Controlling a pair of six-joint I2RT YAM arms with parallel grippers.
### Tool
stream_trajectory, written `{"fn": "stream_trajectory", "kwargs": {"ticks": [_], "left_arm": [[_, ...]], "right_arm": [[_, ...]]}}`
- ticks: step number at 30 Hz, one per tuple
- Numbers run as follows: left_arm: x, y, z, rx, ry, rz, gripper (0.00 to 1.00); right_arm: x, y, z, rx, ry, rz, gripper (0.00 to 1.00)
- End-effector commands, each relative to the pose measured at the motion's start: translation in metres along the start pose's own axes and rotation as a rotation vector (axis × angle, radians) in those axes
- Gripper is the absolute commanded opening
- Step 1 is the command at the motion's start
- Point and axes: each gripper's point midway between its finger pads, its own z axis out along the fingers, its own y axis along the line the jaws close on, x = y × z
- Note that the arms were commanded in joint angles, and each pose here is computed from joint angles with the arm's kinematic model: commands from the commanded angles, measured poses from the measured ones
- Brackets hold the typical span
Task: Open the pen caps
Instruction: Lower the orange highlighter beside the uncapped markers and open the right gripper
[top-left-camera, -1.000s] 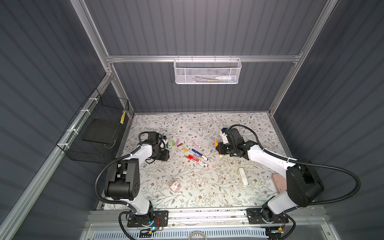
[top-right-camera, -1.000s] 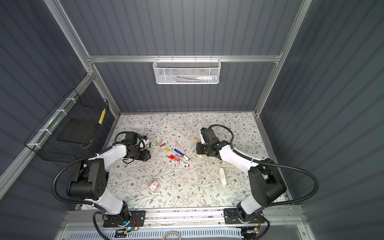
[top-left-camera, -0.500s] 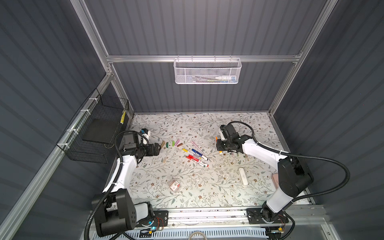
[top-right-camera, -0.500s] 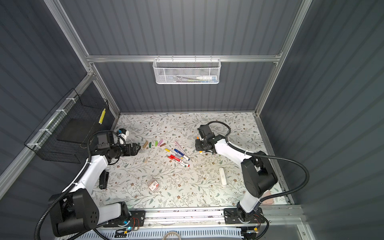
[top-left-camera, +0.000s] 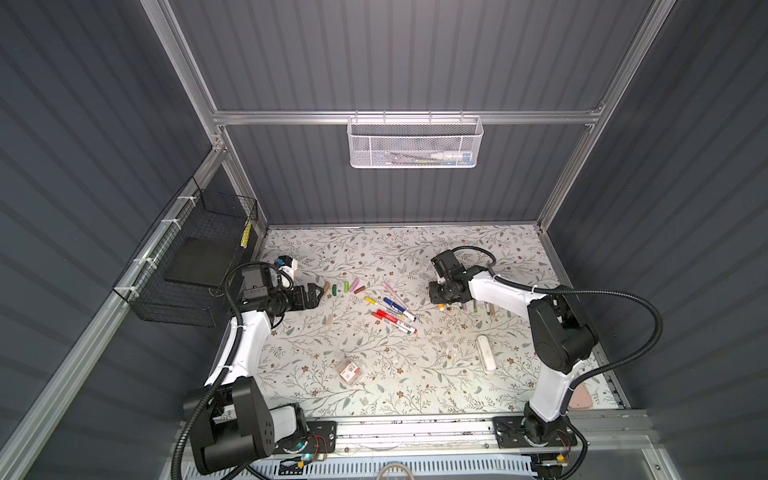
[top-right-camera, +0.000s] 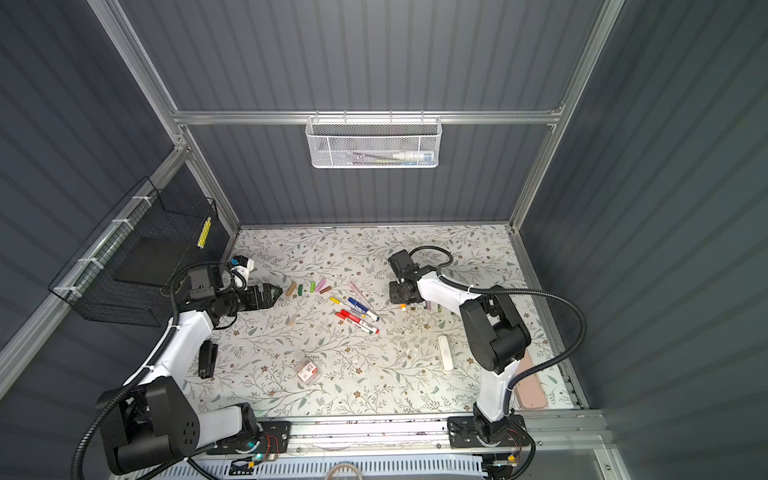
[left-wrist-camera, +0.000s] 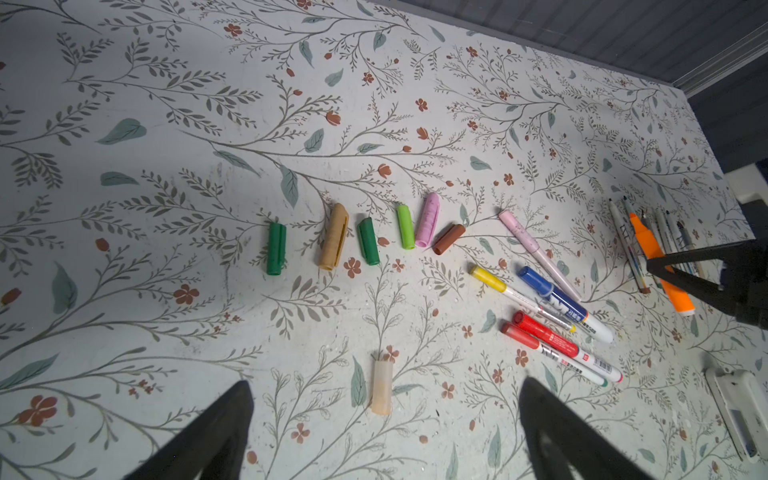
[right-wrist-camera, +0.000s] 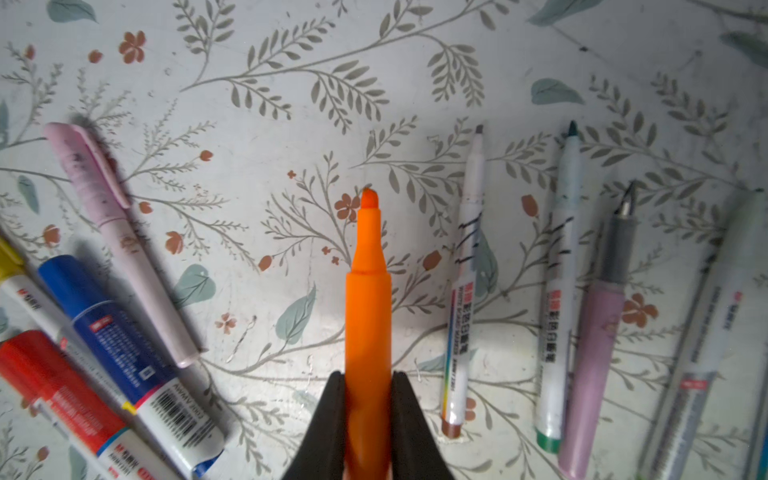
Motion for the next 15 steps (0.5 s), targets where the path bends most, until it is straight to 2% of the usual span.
{"fn": "stream_trajectory", "kwargs": {"ticks": [1, 4, 8, 15], "left_arm": [[0.000, -0.002, -0.001, 0.024, -0.011, -0.015, 1.00], [0.000, -0.001, -0.001, 0.020, -0.003, -0.023, 1.00], [0.000, -0.001, 0.000, 0.025, -0.011, -0.025, 1.00], [-0.002, 0.001, -0.003, 0.020, -0.018, -0.032, 1.00]], "right_arm": [[0.005, -0.010, 0.008, 0.055, 0.028, -0.004, 0.01], [0.009, -0.012, 0.016, 0.069, 0.054, -0.003, 0.05], [0.010, -0.013, 0.020, 0.077, 0.056, -0.008, 0.18], [0.000, -0.011, 0.001, 0.067, 0.017, -0.014, 0.29]]}}
